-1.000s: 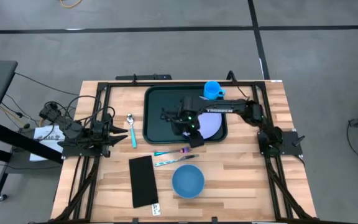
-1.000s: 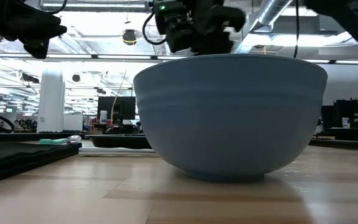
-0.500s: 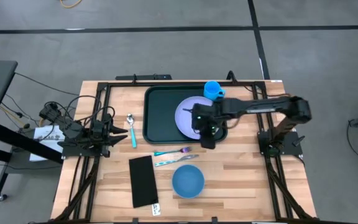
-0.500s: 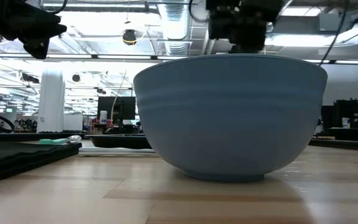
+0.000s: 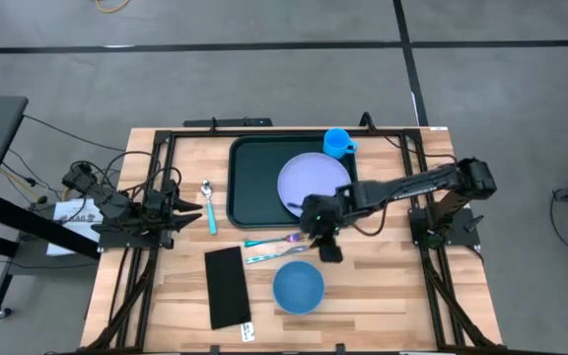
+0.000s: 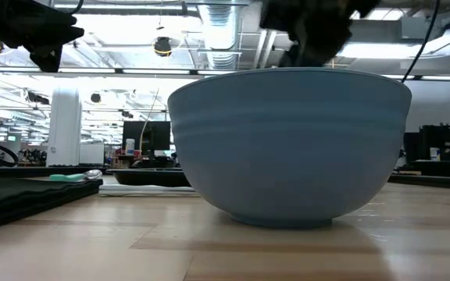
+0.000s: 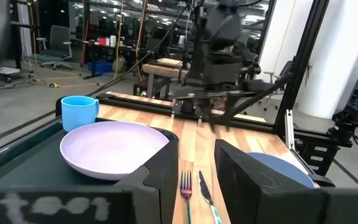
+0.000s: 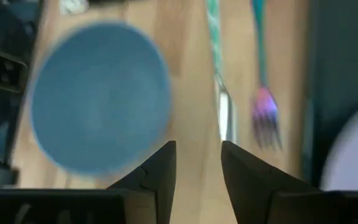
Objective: Set up tray
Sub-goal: Put the blue bowl on the light purple plate on the black serving tray
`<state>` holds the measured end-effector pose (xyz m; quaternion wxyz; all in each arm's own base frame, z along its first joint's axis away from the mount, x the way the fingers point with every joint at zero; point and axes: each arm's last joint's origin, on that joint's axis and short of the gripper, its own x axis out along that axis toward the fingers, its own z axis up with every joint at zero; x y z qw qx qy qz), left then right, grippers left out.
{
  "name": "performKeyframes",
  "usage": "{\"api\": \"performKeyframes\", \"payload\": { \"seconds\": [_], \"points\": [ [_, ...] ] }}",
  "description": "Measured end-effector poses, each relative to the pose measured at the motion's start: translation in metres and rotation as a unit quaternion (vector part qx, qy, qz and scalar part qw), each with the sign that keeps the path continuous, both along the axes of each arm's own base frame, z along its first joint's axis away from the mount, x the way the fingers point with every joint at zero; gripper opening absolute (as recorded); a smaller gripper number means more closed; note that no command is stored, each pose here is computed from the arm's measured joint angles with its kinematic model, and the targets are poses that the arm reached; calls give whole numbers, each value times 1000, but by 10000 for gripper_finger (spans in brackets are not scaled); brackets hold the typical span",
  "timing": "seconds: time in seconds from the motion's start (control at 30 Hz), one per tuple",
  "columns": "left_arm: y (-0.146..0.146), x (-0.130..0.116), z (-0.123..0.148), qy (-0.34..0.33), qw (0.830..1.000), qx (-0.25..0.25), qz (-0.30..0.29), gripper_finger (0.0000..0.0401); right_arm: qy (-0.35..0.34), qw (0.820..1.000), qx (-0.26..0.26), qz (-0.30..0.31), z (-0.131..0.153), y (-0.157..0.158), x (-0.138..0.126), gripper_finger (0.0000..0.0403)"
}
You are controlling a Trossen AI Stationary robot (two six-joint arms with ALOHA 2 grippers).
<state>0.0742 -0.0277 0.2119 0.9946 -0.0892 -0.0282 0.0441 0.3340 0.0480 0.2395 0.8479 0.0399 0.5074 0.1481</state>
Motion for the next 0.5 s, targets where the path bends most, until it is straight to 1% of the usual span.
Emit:
{"api": "performKeyframes", "payload": {
  "seconds": [0.03, 0.1, 0.37, 0.43, 0.5],
  "points": [
    [0, 0, 0, 1, 1000, 0, -1, 94, 4, 1000, -1, 6, -3, 4, 1, 119],
    [0, 0, 0, 0, 1000, -5, -6, 94, 36, 999, -4, 14, -13, 12, 2, 119],
    [-1, 0, 1, -6, 999, -21, -25, 94, 54, 998, -5, 33, -25, 40, 26, 119],
    [-2, 0, 1, -5, 999, -25, -26, 94, 41, 998, -3, 36, -23, 45, 35, 119],
    [-2, 0, 1, -6, 999, -31, -26, 94, 57, 998, -10, 37, -23, 46, 38, 119]
  ]
}}
